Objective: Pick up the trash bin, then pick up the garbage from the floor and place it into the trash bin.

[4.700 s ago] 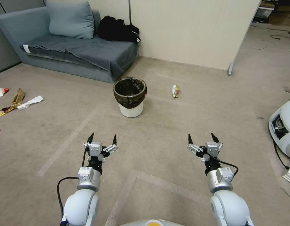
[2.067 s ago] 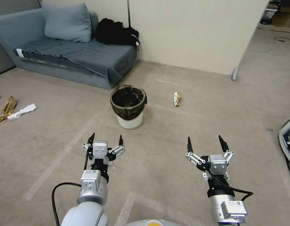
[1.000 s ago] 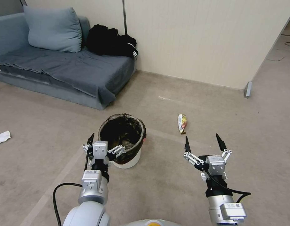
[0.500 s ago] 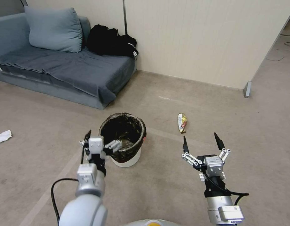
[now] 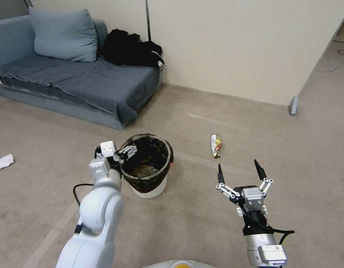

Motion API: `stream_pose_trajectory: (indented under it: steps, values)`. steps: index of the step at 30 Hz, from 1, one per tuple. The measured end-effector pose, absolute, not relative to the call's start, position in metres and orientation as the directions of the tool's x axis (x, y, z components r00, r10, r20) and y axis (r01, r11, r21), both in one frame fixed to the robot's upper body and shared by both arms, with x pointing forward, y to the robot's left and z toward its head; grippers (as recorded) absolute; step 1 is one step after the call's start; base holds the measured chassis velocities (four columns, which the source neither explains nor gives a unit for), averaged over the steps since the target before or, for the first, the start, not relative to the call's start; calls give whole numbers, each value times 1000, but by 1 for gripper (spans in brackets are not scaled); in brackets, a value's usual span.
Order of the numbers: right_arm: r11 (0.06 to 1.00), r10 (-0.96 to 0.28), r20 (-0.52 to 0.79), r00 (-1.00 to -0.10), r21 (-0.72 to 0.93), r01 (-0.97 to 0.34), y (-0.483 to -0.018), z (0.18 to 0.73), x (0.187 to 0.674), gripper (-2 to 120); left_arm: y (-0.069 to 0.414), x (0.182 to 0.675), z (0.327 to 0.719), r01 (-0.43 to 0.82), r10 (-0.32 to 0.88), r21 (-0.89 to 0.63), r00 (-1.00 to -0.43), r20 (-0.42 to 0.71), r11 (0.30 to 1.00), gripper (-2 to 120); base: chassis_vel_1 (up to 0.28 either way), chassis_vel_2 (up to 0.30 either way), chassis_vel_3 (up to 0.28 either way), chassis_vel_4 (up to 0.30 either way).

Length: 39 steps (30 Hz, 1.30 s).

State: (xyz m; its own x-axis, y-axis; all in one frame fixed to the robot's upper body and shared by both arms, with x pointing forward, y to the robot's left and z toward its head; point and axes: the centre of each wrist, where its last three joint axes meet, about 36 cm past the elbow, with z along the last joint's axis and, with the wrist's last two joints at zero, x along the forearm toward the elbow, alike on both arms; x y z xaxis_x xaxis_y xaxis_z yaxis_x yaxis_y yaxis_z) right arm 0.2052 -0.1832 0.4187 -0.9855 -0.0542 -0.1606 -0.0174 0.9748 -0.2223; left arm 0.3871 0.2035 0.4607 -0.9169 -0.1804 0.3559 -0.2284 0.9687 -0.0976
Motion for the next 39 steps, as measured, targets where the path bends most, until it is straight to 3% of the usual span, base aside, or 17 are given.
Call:
stream_pose_trajectory:
  steps: [23, 34, 35, 39]
  values:
    - [972, -65, -157, -985, -232, -27, -180, 415, 205, 100, 202, 435, 389, -374, -333, 45, -756, 563, 926, 93, 0, 0, 0, 0]
    - [969, -42, -166, -985, -246, 0, -174, 419, 205, 100, 193, 421, 374, -364, -281, 21, -680, 678, 931, 54, 0, 0, 0, 0]
    - [967, -19, -170, -985, -254, 25, -169, 423, 205, 100, 190, 420, 373, -362, -275, 17, -675, 685, 932, 45, 0, 0, 0, 0]
    - [966, -10, -169, -985, -258, 34, -167, 424, 205, 100, 189, 417, 372, -360, -269, 14, -672, 691, 933, 37, 0, 0, 0, 0]
